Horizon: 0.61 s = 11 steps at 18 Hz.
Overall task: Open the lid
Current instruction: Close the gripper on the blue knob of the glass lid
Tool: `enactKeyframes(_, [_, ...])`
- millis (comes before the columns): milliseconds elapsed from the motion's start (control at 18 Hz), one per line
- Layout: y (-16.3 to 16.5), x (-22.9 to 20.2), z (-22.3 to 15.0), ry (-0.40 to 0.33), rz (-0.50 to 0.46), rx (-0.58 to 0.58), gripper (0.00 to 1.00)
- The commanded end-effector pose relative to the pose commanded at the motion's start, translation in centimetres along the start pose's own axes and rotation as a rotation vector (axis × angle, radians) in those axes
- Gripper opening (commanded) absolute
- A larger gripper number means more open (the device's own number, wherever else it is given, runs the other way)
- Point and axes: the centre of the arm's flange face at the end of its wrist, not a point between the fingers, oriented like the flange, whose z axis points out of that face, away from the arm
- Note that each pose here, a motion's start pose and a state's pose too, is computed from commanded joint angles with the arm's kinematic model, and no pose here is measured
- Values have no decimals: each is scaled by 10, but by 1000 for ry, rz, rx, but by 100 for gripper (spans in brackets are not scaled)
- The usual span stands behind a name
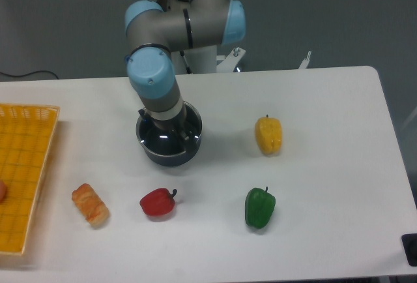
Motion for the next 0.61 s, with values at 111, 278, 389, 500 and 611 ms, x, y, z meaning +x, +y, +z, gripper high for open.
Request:
enactKeyframes(111, [1,8,-6,-6,7,0,100])
enactKeyframes(278, [3,22,-16,-19,15,6,100])
enactKeyframes(389, [6,27,-18,-18,20,2,100])
enactKeyframes(500, [10,30,-13,-27,25,-40,100])
enactKeyframes(611, [5,42,-1,-20,43,-71,100])
